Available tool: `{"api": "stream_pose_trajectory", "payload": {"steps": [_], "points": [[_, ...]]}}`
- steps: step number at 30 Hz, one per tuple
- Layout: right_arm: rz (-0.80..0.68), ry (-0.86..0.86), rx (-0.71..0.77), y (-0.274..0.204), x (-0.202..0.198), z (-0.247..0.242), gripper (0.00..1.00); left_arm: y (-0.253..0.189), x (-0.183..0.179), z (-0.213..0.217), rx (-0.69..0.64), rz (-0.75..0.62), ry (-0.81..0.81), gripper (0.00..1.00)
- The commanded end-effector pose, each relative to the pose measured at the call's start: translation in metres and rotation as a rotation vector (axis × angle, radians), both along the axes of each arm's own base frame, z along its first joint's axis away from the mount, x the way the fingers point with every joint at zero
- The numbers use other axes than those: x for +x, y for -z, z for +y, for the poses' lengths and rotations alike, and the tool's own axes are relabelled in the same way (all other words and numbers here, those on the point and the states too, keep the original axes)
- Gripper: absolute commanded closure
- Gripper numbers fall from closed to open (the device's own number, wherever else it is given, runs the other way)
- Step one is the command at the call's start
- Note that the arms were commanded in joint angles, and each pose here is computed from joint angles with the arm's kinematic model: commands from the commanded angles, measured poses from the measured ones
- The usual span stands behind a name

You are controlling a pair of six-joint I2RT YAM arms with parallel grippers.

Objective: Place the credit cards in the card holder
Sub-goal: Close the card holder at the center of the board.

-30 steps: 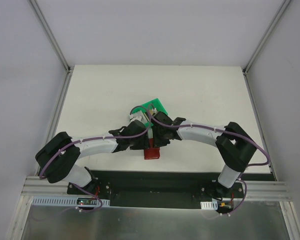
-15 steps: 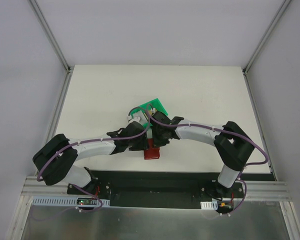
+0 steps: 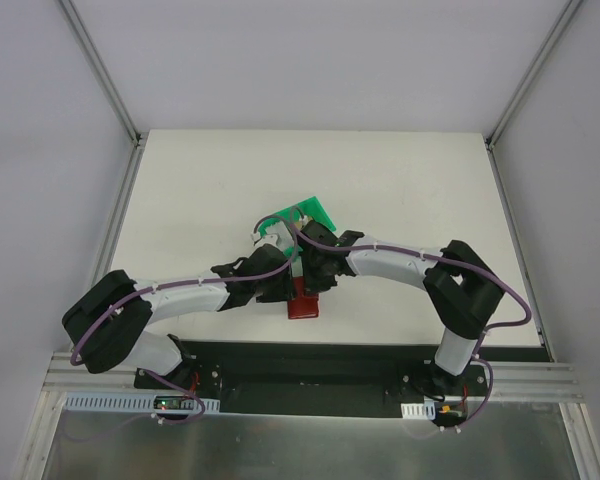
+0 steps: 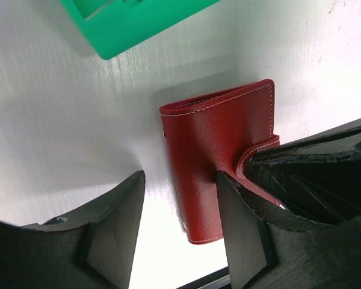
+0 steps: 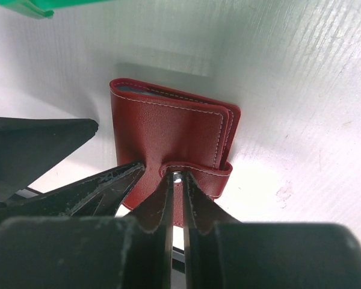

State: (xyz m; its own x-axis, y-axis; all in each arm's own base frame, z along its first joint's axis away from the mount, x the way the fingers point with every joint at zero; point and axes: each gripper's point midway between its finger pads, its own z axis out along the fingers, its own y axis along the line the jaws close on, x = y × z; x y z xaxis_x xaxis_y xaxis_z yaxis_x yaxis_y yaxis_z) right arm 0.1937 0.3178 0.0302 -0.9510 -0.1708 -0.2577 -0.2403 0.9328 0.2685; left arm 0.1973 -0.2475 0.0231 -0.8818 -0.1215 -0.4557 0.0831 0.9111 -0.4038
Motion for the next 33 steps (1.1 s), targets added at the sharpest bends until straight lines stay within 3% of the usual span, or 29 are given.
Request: {"api": "stream_pose_trajectory", "payload": {"steps": [1, 9, 14, 19, 23, 33], "points": [[0.109, -0.007, -0.331, 0.066, -0.034, -0.07, 1.0, 0.018, -0.013, 0.022, 0.081, 0.051, -0.012, 0.49], [0.128, -0.015, -0.302, 0.071, -0.037, -0.064, 1.0, 0.015, -0.012, 0.021, 0.069, 0.037, -0.011, 0.5], [0.066, -0.027, -0.11, 0.048, -0.027, -0.034, 0.98, 0.015, -0.011, 0.017, 0.057, 0.034, 0.002, 0.5], [0.007, -0.048, 0.067, 0.027, -0.018, -0.006, 0.9, 0.015, -0.009, 0.011, 0.051, 0.039, 0.015, 0.5], [-0.021, -0.035, 0.12, 0.019, -0.012, 0.0, 0.85, 0.014, -0.008, 0.009, 0.051, 0.037, 0.019, 0.5], [-0.098, -0.01, 0.188, 0.0, -0.003, -0.004, 0.84, 0.019, -0.008, 0.009, 0.061, 0.05, 0.022, 0.56]]}}
